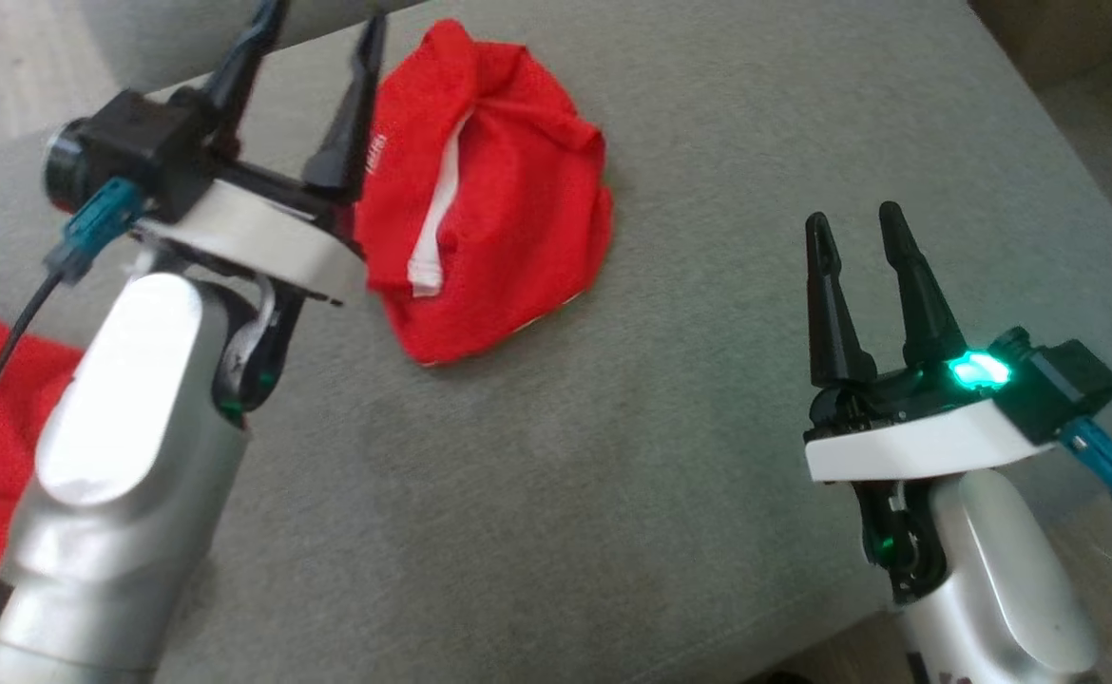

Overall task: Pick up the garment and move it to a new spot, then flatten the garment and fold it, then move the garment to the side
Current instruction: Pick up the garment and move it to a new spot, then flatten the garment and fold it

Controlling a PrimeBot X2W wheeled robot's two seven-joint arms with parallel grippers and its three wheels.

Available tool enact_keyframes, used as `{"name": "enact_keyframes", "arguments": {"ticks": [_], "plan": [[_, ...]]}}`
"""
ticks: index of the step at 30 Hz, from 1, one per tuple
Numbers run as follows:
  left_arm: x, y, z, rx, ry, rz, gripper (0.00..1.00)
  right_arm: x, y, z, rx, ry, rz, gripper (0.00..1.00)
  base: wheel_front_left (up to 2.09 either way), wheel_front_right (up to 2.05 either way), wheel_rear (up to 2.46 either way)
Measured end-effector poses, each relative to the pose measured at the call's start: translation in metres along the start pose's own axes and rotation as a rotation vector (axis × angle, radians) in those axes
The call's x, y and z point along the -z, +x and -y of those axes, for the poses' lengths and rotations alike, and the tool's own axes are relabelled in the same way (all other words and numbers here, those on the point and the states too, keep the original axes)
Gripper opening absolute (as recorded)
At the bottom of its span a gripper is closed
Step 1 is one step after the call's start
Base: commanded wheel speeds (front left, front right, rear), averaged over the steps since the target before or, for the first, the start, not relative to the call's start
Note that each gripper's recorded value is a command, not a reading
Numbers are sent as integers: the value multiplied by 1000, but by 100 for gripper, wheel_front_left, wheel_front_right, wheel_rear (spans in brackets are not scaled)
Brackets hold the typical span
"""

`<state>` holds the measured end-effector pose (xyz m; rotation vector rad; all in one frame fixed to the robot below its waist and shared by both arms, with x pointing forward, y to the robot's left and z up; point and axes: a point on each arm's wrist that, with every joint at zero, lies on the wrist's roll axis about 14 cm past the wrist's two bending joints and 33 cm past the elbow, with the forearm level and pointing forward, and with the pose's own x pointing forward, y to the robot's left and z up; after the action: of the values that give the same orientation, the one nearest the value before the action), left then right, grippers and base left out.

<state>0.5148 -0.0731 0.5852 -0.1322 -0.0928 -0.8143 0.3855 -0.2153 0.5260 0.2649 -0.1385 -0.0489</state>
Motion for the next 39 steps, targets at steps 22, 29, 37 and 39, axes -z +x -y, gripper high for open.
{"name": "enact_keyframes", "arguments": {"ticks": [22,29,37,39], "plan": [[34,-269,-53,-657,-47,19,100,44,-13,-89,-271,-31,-114,100,0,0,0],[30,-305,-42,-773,-65,60,100,40,-20,-104,-317,-35,-106,100,0,0,0],[24,-303,-42,-760,-46,86,100,43,-20,-107,-325,-35,-112,100,0,0,0],[27,-303,-44,-765,-54,84,100,47,-18,-113,-345,-40,-123,100,0,0,0]]}}
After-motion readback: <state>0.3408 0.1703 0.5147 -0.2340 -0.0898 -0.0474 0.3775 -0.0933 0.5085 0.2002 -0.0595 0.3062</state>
